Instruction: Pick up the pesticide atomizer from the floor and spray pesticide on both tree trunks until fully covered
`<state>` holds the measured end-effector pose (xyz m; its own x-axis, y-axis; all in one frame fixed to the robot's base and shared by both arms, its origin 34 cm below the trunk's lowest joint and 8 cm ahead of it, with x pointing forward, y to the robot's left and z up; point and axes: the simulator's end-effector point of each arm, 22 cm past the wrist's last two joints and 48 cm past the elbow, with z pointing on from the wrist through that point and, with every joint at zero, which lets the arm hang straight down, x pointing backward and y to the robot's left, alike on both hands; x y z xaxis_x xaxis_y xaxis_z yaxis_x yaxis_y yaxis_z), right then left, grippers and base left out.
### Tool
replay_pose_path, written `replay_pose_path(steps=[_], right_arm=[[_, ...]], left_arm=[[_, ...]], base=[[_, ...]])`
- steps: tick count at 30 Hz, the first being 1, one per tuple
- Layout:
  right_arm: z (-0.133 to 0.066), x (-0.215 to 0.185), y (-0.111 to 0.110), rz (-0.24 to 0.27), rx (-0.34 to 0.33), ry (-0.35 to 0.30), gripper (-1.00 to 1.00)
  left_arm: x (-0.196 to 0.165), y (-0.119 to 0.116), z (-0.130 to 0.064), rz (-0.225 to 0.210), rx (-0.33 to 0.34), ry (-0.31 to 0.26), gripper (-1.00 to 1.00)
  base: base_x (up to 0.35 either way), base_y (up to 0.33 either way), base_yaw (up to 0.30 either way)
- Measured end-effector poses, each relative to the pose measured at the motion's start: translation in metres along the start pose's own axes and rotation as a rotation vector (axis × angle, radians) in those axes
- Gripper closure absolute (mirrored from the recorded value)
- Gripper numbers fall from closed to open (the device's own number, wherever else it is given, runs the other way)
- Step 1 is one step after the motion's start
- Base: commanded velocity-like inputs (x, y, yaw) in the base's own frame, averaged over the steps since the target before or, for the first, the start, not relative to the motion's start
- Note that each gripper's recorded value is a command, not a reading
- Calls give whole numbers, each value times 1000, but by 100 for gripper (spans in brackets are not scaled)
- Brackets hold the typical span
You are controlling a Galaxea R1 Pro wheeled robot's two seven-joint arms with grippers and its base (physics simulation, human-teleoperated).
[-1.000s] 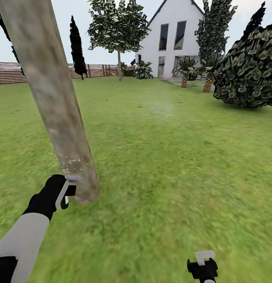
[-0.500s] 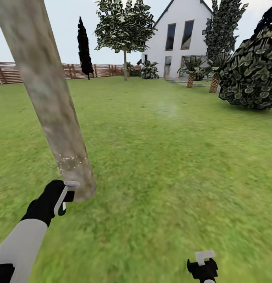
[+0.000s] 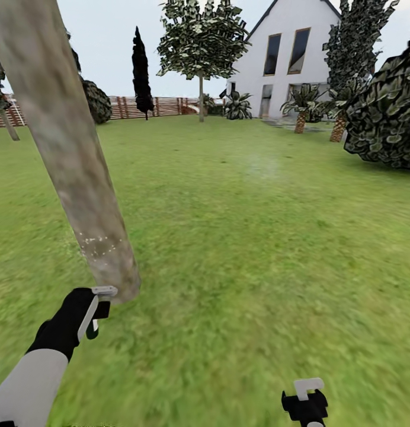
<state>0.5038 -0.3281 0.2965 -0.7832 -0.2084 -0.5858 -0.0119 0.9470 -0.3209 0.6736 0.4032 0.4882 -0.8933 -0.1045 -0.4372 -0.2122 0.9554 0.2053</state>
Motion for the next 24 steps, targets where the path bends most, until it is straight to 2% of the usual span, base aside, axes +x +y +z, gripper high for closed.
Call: replay_pose_path(steps=[14, 17, 22, 24], right_arm=[[0, 0, 0, 1, 2, 0, -100], [0, 0, 0, 0, 2, 0, -100], [0, 0, 0, 1, 1, 0, -100], [0, 0, 0, 1, 1, 0, -100]], left_arm=[[5, 0, 2, -1, 1, 12, 100], [3, -1, 1, 0, 2, 7, 100], [1, 0, -1, -7, 6, 7, 100], [-10, 1, -8, -13, 7, -21, 100]], base=[[118, -295, 37], [107, -249, 231], [15, -34, 269], [153, -22, 272]])
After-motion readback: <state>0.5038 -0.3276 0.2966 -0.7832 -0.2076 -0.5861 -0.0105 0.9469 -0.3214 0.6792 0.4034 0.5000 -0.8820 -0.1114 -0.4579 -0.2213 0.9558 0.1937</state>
